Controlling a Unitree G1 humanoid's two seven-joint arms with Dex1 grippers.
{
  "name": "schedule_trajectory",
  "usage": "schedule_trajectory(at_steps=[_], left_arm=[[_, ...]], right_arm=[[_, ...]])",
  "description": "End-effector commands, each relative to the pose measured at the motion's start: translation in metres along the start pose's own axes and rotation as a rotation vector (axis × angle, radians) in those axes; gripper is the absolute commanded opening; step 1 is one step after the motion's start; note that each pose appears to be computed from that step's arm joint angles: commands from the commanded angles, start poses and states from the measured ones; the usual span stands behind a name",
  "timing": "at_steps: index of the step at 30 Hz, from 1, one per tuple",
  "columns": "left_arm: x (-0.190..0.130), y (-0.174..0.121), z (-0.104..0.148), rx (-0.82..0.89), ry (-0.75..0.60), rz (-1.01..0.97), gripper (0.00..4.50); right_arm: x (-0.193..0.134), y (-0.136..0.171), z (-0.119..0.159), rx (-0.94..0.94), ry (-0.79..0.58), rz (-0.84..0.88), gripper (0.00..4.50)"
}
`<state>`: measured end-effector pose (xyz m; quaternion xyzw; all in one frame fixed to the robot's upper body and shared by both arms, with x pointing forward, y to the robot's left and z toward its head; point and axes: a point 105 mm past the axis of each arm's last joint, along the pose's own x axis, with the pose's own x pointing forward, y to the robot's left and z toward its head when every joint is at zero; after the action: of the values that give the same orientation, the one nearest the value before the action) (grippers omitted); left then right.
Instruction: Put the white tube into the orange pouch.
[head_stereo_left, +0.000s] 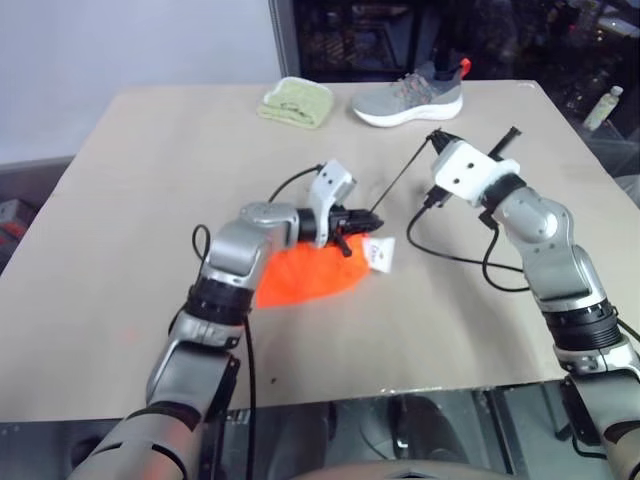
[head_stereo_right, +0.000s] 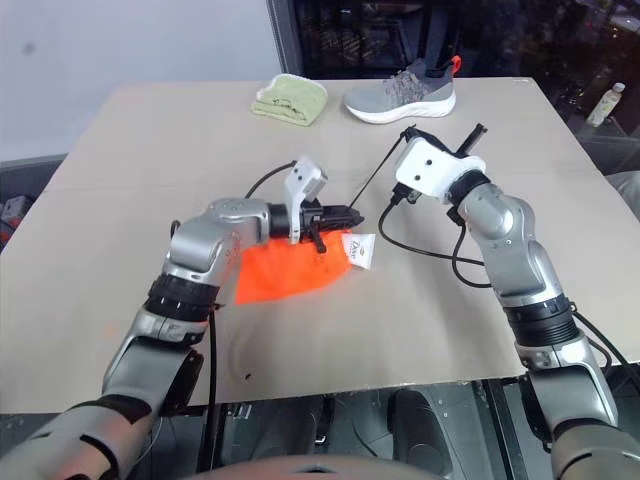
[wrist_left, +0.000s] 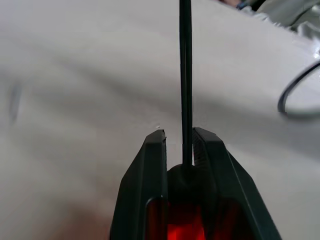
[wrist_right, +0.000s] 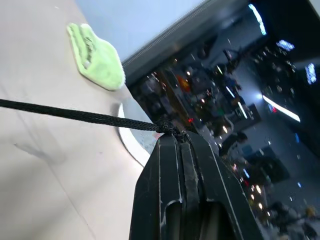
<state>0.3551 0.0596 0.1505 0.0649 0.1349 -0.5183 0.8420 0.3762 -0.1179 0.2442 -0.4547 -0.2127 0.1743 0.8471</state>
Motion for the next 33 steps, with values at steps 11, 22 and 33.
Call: schedule_trajectory(at_steps=[11,22,33], left_arm=[[-0.016,0.002,-0.006,0.050,0.034,0.025,0.24],[-0.005,-0.003,0.020,-0.003,-0.118,-0.029,0.24],[-0.009,0.008,0.035,-0.046,-0.173,-0.010,0.24]], right_arm=[[-0.007,-0.072,-0.020,-0.061,0.096,-0.262,0.00],[-0.042,0.069,-0.006,0.503,0.128,0.388,1.50],[-0.033,0.131,0.014,0.579,0.116,0.606,1.50]])
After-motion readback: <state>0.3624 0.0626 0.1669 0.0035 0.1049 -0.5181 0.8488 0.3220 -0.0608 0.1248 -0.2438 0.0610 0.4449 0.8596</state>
